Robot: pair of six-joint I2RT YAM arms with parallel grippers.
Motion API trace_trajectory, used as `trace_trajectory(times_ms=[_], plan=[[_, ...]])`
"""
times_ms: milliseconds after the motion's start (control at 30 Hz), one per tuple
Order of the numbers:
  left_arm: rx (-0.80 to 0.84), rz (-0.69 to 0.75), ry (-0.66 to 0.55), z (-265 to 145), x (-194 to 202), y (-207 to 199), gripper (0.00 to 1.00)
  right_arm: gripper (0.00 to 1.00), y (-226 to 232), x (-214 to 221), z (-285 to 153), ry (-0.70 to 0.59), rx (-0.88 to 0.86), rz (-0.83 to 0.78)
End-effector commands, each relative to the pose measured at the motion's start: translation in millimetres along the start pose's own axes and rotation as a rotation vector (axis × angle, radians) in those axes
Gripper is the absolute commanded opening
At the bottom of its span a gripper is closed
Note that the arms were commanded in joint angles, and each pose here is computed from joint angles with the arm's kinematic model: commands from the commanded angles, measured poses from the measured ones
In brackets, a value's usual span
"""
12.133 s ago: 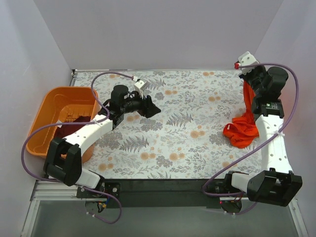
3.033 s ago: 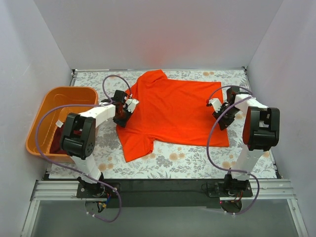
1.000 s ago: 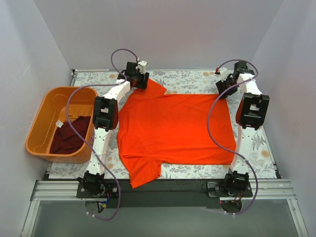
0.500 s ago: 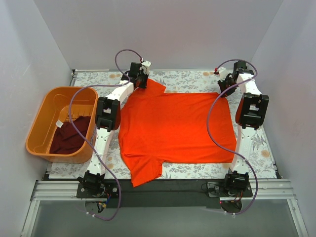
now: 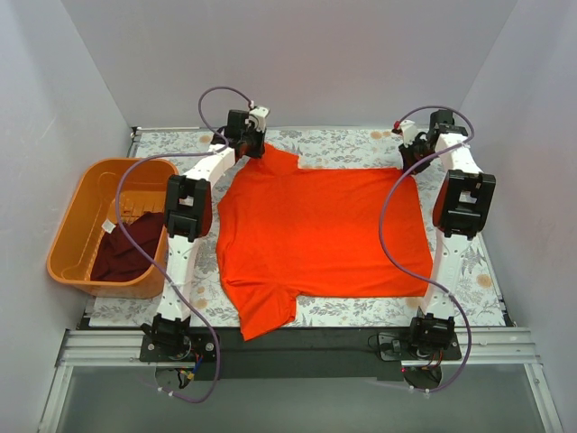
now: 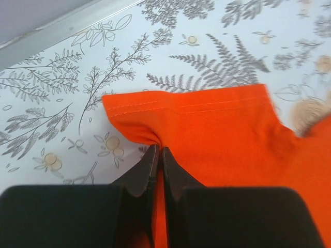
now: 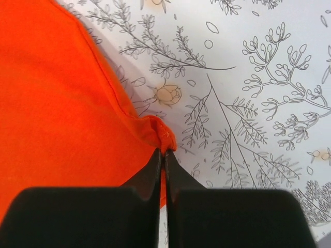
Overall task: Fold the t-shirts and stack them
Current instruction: Fold the tshirt
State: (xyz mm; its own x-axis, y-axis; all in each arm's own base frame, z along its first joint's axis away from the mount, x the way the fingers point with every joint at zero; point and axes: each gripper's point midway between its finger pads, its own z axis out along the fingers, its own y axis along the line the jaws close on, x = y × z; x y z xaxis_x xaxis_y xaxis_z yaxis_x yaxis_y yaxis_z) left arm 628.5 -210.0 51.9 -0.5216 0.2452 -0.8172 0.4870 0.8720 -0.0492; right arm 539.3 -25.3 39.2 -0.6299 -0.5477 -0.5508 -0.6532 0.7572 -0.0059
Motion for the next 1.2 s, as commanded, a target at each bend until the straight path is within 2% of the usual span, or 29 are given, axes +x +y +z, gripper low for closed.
trace_trajectory(times_ms=[0,300,333,433,500,533,633,733,833,1000,1167], plan=[[0.061,0.080,-0.242,-81.8,-113.0,-19.5,0.00,0.01,1.7,-41.6,-52.4,-0.120,0.037,-0.081],[0.080,0.127,-0.214,-115.7,-100.0,-30.3,0.00,0.01,10.8,-36.3,-72.0,-0.124,0.034,-0.125],[0.089,0.134,-0.234,-129.2,-108.9,-34.6,0.00,0.01,13.6,-35.9,-73.8,-0.127,0.028,-0.130],[0.103,0.138,-0.204,-140.8,-93.4,-40.3,0.00,0.01,24.1,-29.8,-81.3,-0.125,0.012,-0.151],[0.103,0.144,-0.215,-160.1,-97.3,-44.5,0.00,0.01,32.3,-22.2,-86.6,-0.118,0.000,-0.161],[0.108,0.130,-0.174,-160.8,-78.8,-46.4,0.00,0.01,34.8,-20.5,-88.5,-0.117,-0.003,-0.181],[0.113,0.130,-0.177,-187.1,-73.4,-55.4,0.00,0.01,46.5,-10.2,-93.8,-0.110,-0.022,-0.208],[0.124,0.105,-0.110,-200.0,-35.5,-68.1,0.00,0.01,56.6,3.2,-96.0,-0.097,-0.044,-0.230],[0.140,0.088,-0.096,-215.9,-23.8,-84.1,0.00,0.01,64.0,14.7,-96.0,-0.081,-0.061,-0.247],[0.163,0.082,0.002,-225.5,29.7,-117.4,0.00,0.01,72.5,38.2,-85.6,-0.033,-0.095,-0.278],[0.143,0.039,0.109,-226.1,75.1,-125.8,0.00,0.01,81.2,62.1,-73.1,0.022,-0.131,-0.292]])
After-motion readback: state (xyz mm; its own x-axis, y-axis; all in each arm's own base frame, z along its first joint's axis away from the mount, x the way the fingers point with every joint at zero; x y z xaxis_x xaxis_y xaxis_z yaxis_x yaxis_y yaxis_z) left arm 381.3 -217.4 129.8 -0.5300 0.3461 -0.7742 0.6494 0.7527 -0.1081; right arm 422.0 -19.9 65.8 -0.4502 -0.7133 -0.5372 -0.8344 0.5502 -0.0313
